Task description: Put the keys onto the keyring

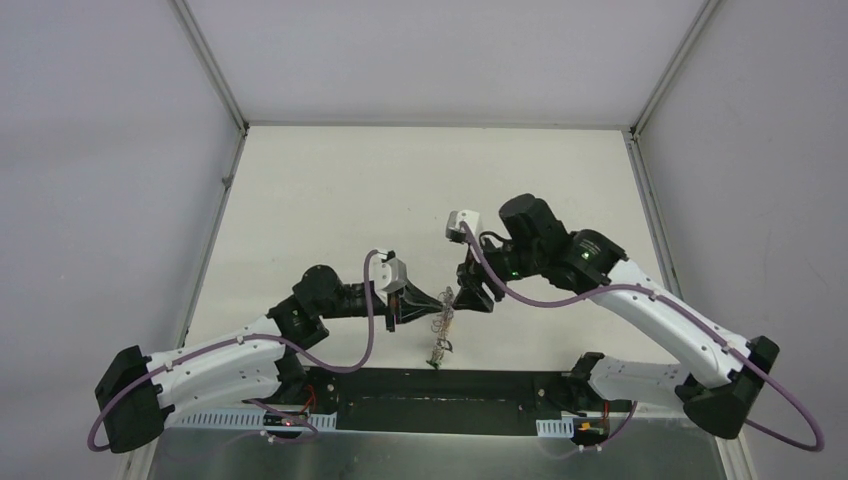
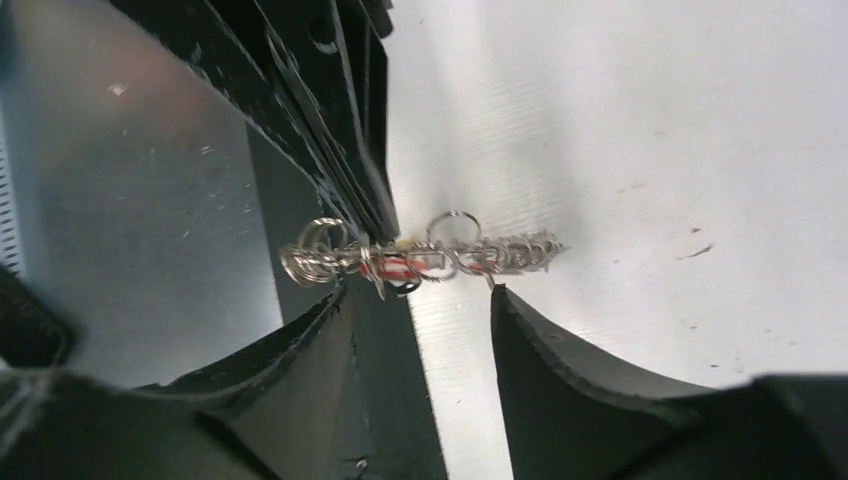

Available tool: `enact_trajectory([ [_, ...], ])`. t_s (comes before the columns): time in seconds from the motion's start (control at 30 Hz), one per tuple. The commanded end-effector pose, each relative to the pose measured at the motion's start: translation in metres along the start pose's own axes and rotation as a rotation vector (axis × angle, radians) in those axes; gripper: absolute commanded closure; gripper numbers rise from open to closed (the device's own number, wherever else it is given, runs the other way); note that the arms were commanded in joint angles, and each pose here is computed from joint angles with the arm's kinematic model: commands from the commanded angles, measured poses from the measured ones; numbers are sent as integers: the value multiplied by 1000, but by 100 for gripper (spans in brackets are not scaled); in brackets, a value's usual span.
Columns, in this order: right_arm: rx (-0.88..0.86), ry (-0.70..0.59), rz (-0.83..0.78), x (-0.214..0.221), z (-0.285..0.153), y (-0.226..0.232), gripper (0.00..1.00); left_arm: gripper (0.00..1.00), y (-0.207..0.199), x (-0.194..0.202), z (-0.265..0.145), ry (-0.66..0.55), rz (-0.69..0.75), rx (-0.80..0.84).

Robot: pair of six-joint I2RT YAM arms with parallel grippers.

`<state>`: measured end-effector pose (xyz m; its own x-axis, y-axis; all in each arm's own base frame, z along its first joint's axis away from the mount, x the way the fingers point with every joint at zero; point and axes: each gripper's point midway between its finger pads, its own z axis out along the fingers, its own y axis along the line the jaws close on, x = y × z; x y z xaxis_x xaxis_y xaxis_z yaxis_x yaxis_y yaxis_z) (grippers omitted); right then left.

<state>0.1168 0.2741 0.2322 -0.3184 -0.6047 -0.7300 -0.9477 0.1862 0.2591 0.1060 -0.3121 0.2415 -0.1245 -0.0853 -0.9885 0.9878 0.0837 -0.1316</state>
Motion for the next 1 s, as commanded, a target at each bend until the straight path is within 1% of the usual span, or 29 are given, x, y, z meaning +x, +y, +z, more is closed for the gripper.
enact_trajectory([
  [0.0, 19, -267, -73, -36, -21, 4, 43, 100, -13, -64, -8, -240, 75, 9],
  [0.1, -16, -415, -124, -51, -29, 14, 43, 100, -18, -78, -14, -306, 86, 11],
  [0.13, -9, -453, -150, -54, -31, 14, 43, 100, -18, -82, -16, -328, 89, 9],
  [0.17, -55, -488, -138, -57, -33, 24, 44, 100, -19, -86, -17, -349, 92, 11],
  [0.2, -50, -522, -162, -60, -35, 24, 44, 100, -21, -90, -19, -372, 97, 13],
  [0.23, -89, -544, -153, -62, -37, 32, 47, 100, -22, -94, -21, -394, 101, 19],
  [0.33, -127, -594, -152, -70, -42, 40, 51, 100, -28, -102, -25, -449, 118, 43],
  [0.5, -180, -618, -155, -77, -42, 47, 56, 100, -35, -109, -26, -477, 138, 81],
  [0.6, -220, -610, -153, -78, -39, 51, 58, 100, -35, -110, -25, -482, 142, 83],
  [0.67, -232, -597, -141, -76, -36, 50, 62, 100, -36, -112, -26, -487, 147, 83],
  [0.83, -217, -583, -128, -73, -32, 46, 68, 100, -36, -112, -27, -487, 152, 81],
  [0.97, -202, -580, -136, -71, -31, 44, 68, 100, -37, -113, -28, -489, 159, 81],
])
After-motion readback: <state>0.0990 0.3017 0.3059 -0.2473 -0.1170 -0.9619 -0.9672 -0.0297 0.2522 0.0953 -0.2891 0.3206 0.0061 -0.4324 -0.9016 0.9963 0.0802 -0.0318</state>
